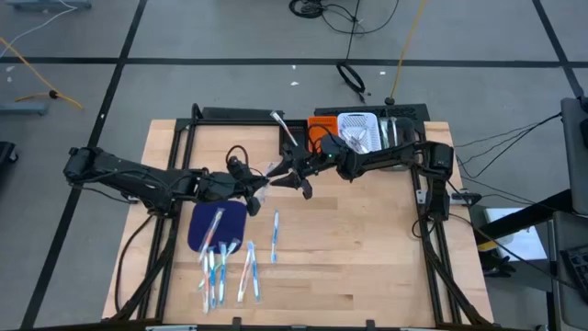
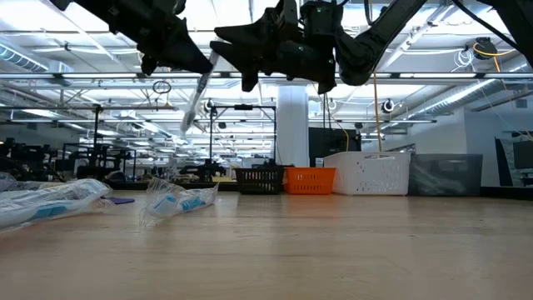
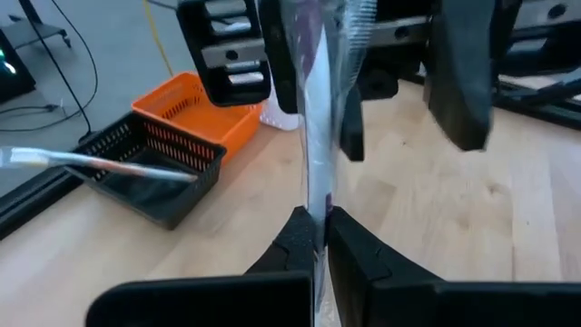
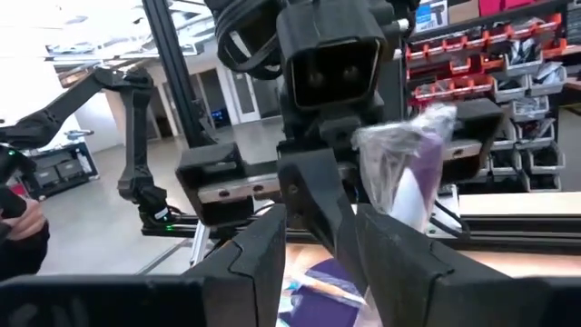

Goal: Pick & Place Toothbrushes
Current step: Put the purple toothbrush into the white bin

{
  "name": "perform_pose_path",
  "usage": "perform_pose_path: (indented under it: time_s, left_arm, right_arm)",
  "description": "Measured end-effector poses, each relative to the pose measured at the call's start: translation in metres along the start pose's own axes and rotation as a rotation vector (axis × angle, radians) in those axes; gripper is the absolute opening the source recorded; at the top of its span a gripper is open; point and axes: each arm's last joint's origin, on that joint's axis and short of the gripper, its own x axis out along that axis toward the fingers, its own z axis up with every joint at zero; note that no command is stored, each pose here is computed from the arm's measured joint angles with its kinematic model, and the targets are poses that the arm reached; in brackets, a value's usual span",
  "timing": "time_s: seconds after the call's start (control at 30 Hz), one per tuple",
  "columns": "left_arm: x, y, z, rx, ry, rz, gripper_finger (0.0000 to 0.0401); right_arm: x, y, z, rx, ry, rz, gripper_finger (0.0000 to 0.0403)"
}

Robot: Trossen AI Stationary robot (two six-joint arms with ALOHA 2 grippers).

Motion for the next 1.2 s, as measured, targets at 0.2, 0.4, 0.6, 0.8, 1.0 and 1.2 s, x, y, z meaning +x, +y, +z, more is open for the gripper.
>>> perform_pose_path:
  time_s: [0.2,0.4,0.6,0.8,1.0,1.2]
  left_arm:
    - [0.008,-0.003,-0.003,0.021,-0.008,0.041,0.0004]
    - [-0.005,0.003,0.005,0.016,-0.055,0.068,0.0006]
    - [-0.017,0.0,0.01,0.013,-0.091,0.031,0.0006]
    - [-0.015,-0.004,0.005,0.012,-0.069,0.031,0.0006]
    - [-0.005,-0.008,0.003,0.001,-0.083,0.044,0.0005]
    - [0.003,-0.014,0.001,0.009,-0.096,0.04,0.0004]
  right_arm:
    - [0.001,0.002,-0.004,0.021,0.034,0.031,0.0132]
    - [0.0,0.001,-0.012,0.087,0.123,0.075,0.0132]
    - [-0.004,-0.006,-0.01,0.08,0.103,0.012,0.0132]
    - [-0.005,-0.005,0.002,0.019,0.011,0.028,0.0132]
    - [-0.003,-0.002,0.006,-0.016,-0.039,0.015,0.0132]
    - [-0.004,-0.003,0.006,-0.002,-0.03,0.011,0.0132]
